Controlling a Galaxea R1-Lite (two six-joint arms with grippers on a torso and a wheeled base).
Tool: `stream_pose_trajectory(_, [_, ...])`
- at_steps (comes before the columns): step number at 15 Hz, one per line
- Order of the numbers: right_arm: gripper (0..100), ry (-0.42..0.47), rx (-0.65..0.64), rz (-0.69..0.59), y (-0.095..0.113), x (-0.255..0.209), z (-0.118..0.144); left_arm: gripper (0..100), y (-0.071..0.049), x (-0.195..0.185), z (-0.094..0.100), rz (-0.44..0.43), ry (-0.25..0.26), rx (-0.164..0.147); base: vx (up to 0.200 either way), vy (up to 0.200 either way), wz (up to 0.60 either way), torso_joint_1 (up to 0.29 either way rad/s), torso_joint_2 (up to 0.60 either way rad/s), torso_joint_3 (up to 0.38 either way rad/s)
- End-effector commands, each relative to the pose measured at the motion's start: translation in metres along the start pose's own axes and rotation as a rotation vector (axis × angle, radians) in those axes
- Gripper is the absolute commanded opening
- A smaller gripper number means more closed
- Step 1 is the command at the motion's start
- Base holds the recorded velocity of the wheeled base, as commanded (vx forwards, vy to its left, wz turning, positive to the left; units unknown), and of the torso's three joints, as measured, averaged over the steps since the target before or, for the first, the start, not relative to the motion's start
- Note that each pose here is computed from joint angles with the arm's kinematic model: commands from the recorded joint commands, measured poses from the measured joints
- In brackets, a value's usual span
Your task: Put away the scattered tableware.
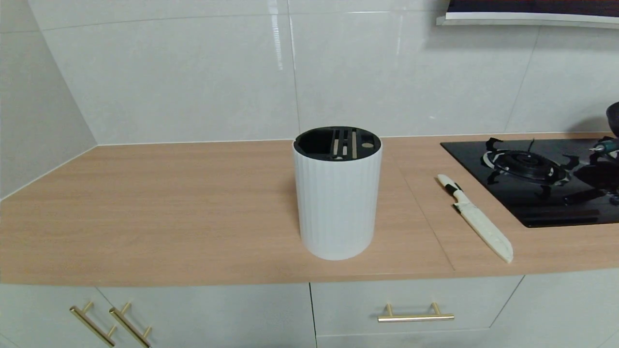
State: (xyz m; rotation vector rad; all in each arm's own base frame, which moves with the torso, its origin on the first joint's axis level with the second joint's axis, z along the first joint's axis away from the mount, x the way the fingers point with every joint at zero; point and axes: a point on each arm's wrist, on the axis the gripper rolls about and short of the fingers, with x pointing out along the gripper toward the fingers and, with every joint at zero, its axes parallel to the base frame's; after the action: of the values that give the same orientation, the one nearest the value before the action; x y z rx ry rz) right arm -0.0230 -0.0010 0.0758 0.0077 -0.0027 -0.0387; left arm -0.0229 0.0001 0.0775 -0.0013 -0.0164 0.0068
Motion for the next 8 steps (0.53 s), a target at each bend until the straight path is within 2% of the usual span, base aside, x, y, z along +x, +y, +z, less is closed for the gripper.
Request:
stream_pose_trajectory(1, [100, 0.001, 0.000, 0.000, 0.0000, 0.0001, 0.0001, 100, 0.0000, 0.0000, 0.0000, 0.001, 0.000, 0.000, 0.000, 0.000, 0.00, 0.203, -0.49, -0.300])
stream_pose_trajectory(8, [100, 0.001, 0.000, 0.000, 0.0000, 0.0001, 0.0001, 100, 0.0000, 0.0000, 0.0000, 0.001, 0.000, -0.002, 0.000, 0.000, 0.00, 0.219, -0.52, -0.309])
